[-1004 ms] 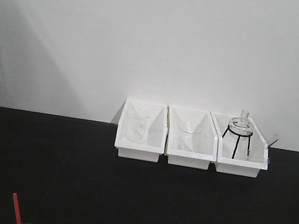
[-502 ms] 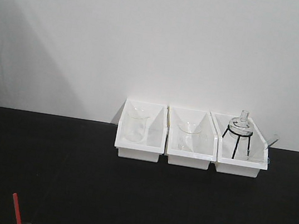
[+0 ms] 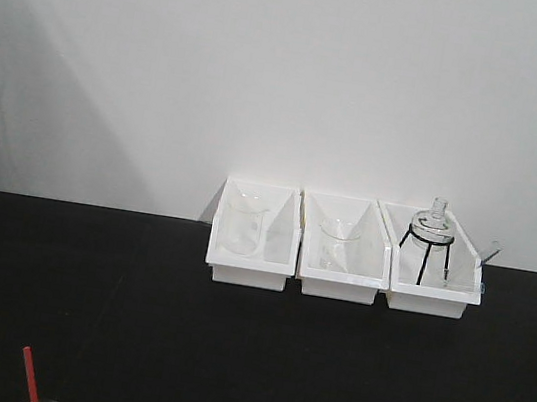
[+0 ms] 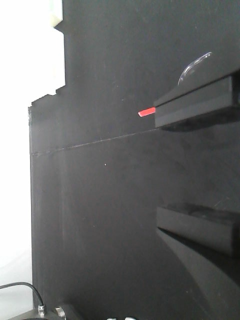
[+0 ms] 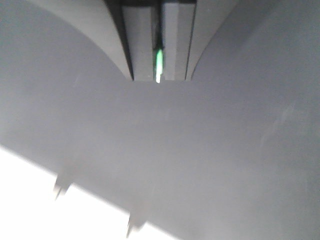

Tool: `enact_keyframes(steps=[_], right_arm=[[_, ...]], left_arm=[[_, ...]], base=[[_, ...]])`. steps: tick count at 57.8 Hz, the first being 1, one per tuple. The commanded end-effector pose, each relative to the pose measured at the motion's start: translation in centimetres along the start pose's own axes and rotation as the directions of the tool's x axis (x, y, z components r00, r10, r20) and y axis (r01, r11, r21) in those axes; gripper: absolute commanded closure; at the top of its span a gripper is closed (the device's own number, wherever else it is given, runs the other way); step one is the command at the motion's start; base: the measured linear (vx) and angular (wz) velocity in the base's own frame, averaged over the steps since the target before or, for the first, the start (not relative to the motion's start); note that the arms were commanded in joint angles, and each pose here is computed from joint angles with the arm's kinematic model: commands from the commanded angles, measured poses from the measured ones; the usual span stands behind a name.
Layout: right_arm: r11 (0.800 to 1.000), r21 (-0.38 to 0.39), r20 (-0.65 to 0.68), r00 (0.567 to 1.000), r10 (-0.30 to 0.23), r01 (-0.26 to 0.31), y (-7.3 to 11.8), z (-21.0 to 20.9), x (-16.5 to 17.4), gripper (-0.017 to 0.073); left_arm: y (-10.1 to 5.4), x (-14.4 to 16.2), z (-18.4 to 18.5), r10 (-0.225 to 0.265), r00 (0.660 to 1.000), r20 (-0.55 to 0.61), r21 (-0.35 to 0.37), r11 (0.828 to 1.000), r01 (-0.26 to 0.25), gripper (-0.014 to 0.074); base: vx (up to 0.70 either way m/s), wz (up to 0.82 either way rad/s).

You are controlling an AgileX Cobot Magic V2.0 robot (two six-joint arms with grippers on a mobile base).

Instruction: Sort red and green spoons into left cabinet

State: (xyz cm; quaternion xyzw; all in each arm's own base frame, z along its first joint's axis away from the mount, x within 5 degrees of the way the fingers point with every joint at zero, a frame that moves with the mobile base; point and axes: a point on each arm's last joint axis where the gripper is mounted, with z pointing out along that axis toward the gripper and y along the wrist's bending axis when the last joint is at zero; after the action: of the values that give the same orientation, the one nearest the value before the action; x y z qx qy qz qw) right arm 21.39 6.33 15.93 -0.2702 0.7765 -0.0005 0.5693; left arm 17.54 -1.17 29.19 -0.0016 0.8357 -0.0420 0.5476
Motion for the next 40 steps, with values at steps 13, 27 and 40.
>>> enact_keyframes(steps=[13,27,40], right_arm=[[0.991,0.120,0.315,0.949,0.023,-0.064,-2.4,-2.8,-6.3,0.0558],[0.987,0.118,0.305,0.950,0.071,-0.112,-3.5,-5.8,-9.2,0.0557],[0.988,0.115,0.244,0.967,0.075,-0.105,-3.7,-7.0,-9.8,0.0557]], left_arm=[[-0.3,-1.9,-0.3,-0.254,0.962,0.102,0.048,0.967,0.250,0.0116],[-0.7,-0.4,2.2,-0.578,0.813,-0.071,0.036,0.813,0.581,0.0116],[-0.5,0.2,6.9,-0.540,0.827,-0.154,-0.031,0.840,0.542,0.0118]], base=[[0.00,0.00],[0.00,0.00],[0.00,0.00]])
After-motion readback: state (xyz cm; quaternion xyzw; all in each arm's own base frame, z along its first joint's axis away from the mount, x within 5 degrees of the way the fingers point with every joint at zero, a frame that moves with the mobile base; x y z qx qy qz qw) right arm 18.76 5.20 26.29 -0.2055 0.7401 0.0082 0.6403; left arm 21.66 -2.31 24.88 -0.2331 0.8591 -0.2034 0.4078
